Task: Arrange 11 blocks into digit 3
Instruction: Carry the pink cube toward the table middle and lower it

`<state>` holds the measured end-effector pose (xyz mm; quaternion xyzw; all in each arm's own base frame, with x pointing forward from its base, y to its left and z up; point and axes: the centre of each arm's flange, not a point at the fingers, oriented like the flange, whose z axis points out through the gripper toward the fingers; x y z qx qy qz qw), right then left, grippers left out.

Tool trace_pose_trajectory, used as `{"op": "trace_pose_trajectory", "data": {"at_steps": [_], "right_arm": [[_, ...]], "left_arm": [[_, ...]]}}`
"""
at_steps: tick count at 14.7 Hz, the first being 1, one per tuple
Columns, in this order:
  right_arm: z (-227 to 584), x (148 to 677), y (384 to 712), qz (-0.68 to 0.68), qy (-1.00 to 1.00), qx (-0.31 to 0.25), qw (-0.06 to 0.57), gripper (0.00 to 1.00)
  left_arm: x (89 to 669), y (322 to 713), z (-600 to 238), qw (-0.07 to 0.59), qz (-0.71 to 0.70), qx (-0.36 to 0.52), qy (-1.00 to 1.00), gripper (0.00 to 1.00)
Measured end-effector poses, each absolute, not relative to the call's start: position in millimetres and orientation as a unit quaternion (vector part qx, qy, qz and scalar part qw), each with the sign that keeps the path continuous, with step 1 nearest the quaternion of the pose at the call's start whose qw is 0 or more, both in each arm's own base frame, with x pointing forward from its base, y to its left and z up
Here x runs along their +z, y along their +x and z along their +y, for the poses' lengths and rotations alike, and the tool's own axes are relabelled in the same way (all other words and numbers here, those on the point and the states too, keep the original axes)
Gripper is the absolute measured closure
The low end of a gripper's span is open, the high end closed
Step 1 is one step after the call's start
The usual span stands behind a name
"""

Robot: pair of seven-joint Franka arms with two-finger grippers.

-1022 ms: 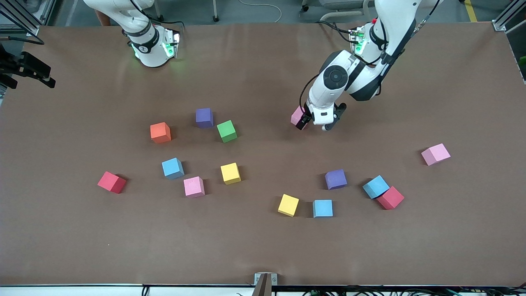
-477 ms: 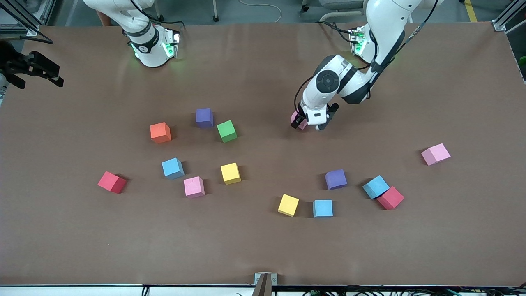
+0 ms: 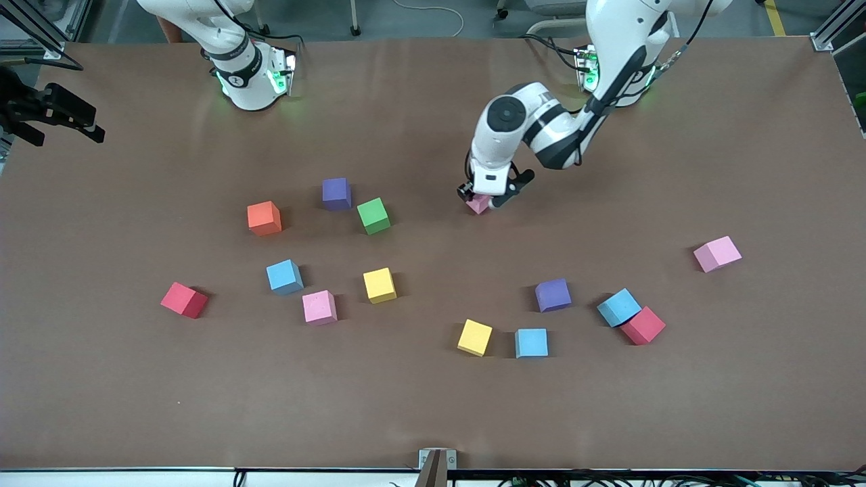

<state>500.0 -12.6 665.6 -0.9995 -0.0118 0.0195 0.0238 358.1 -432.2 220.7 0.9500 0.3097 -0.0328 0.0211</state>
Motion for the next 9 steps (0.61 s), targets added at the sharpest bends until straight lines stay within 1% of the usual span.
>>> {"op": "trace_pose_trajectory", "data": {"at_steps": [2,5,9], "right_arm": [[-12.5,665.6,500.0,-0.012,-0.999,0.019,0.024,0.00],[-12.5,665.6,500.0,-0.012,-0.999,0.019,0.024,0.00],[-12.5,666.0,500.0,-0.012,-0.999,0.019,0.024,0.00]], "left_arm": [[226.2,349.8,-457.3,0.020,0.251,-0.013,0.968,0.46],[229.6,337.0,-493.1,0.034,0.171,-0.008,0.985,0.46],[225.3,343.3,-506.1,0.042,0.075,-0.010,0.996,0.46]]}}
